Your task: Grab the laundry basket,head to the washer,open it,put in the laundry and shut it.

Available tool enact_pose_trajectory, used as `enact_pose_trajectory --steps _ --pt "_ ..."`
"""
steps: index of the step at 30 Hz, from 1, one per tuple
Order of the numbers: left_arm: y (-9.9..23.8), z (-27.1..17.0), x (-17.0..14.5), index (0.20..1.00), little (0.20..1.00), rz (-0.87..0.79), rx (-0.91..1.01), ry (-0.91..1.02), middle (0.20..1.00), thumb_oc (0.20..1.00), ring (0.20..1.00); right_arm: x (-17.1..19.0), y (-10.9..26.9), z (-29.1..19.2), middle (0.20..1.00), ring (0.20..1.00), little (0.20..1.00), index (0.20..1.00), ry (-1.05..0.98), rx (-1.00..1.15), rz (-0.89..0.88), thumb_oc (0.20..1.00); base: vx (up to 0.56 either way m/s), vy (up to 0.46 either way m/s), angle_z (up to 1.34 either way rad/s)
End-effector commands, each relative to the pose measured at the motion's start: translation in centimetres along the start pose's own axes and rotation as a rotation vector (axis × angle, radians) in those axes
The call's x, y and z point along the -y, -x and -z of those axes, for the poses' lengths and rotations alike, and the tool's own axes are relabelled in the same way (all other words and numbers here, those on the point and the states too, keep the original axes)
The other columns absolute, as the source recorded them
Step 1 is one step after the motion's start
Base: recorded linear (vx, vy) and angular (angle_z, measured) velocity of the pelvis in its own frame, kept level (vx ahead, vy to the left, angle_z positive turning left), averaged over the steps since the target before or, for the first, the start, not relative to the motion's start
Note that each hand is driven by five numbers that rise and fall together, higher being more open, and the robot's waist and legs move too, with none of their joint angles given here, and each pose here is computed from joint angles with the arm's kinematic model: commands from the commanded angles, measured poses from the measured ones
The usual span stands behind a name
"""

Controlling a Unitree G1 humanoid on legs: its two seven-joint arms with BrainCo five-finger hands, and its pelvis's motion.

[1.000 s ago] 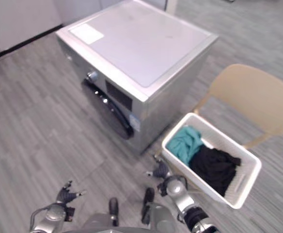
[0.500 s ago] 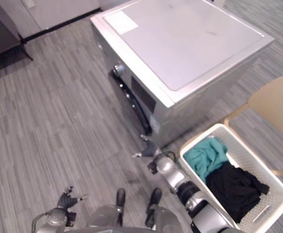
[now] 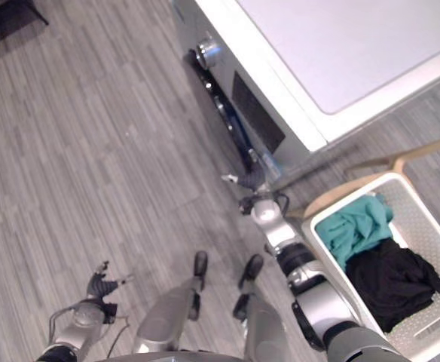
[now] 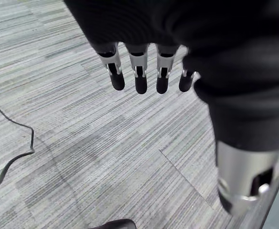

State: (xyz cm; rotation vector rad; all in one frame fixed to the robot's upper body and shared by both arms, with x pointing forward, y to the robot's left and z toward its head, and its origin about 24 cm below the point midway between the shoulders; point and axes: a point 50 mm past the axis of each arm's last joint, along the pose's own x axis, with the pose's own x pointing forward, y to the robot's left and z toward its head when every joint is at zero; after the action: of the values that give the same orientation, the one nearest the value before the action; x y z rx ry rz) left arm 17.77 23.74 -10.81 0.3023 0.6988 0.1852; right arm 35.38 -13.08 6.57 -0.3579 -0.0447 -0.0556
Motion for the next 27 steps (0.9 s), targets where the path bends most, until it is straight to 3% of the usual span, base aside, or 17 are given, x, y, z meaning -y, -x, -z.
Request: enact_pose_trajectory --steps 1,5,11,15,17,21,27 --pt "-0.6 -1.8 -1.1 1.0 1.0 -0.038 0.073 -0.005 1.0 1.0 1.0 -0.2 -1.6 -2.7 1.0 1.0 1.0 1.0 -0.088 0.061 -0.002 1.0 0.08 -0.027 0.09" --pt "-0.9 -2.3 -1.4 1.0 1.0 -0.039 0.081 -0.007 1.0 1.0 1.0 -1.1 -2.0 -3.6 1.0 1.0 1.0 1.0 -0.091 0.072 -0.068 1.0 0.0 -0.001 0.21" --pt "-1.2 -1.9 -2.0 1.0 1.0 -0.051 0.044 -0.013 1.0 1.0 1.0 -6.2 -0.7 -6.6 1.0 1.0 1.0 1.0 -0.027 0.185 -0.341 1.0 0.02 -0.014 0.14" --pt "-1.6 -2.4 -2.1 1.0 1.0 -0.05 0.041 -0.017 1.0 1.0 1.0 -10.4 1.4 -10.6 1.0 1.0 1.0 1.0 -0.174 0.301 -0.535 1.0 0.01 -0.053 0.17" --pt "-1.9 -3.3 -2.3 1.0 1.0 -0.056 0.067 -0.03 1.0 1.0 1.0 -12.3 3.3 -16.8 1.0 1.0 1.0 1.0 -0.334 0.49 -0.664 1.0 0.01 -0.089 0.43" --pt "-2.1 -4.1 -2.4 1.0 1.0 -0.071 0.093 0.004 1.0 1.0 1.0 -11.7 4.2 -20.4 1.0 1.0 1.0 1.0 -0.395 0.64 -0.638 1.0 0.02 -0.055 0.54" --pt "-1.8 -3.3 -3.4 1.0 1.0 -0.096 0.074 -0.003 1.0 1.0 1.0 -8.1 1.1 -16.6 1.0 1.0 1.0 1.0 -0.23 0.539 -0.474 1.0 0.0 0.002 0.41"
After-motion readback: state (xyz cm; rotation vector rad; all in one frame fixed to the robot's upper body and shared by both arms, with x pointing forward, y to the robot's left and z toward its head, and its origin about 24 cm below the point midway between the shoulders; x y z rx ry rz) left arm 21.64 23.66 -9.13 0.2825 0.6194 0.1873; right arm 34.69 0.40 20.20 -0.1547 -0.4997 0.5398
